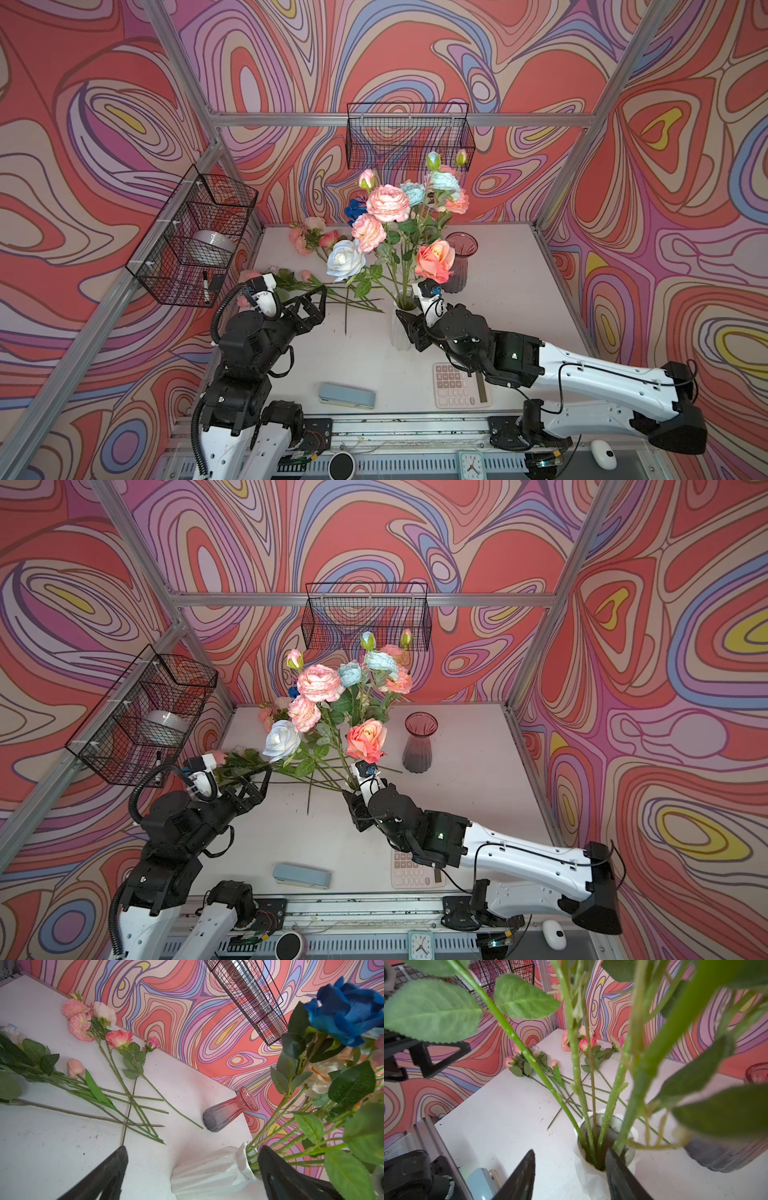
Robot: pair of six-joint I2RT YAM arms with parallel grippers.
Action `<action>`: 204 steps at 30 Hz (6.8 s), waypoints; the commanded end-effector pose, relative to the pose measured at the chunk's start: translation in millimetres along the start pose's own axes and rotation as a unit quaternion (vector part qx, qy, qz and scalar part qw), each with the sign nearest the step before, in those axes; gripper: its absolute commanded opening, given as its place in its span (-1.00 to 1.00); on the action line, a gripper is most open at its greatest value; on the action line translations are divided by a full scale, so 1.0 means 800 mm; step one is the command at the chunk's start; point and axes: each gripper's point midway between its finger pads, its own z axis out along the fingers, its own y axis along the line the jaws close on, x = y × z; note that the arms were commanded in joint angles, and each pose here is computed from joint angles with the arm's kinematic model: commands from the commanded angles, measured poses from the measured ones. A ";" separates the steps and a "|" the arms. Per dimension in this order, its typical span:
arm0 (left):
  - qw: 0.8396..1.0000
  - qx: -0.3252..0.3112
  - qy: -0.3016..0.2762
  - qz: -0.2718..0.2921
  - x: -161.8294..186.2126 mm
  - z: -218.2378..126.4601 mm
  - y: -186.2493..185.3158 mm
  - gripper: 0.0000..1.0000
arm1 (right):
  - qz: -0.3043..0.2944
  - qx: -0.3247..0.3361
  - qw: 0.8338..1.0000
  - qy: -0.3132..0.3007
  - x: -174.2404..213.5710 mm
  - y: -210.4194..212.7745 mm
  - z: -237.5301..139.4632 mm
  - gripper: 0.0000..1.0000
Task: Arrange the flowers into the vase
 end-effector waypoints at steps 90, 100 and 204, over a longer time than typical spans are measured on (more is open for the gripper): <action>0.938 0.154 0.299 -0.081 0.195 0.201 -0.059 0.71 | -0.047 0.025 0.994 -0.097 0.045 -0.071 0.094 0.76; 0.952 0.116 0.272 -0.084 0.184 0.196 -0.046 0.75 | -0.063 0.039 0.992 -0.101 0.046 -0.077 0.093 -0.17; 0.971 0.025 0.224 -0.080 0.151 0.124 0.005 1.00 | 0.131 0.180 0.974 -0.051 -0.041 -0.229 0.054 0.91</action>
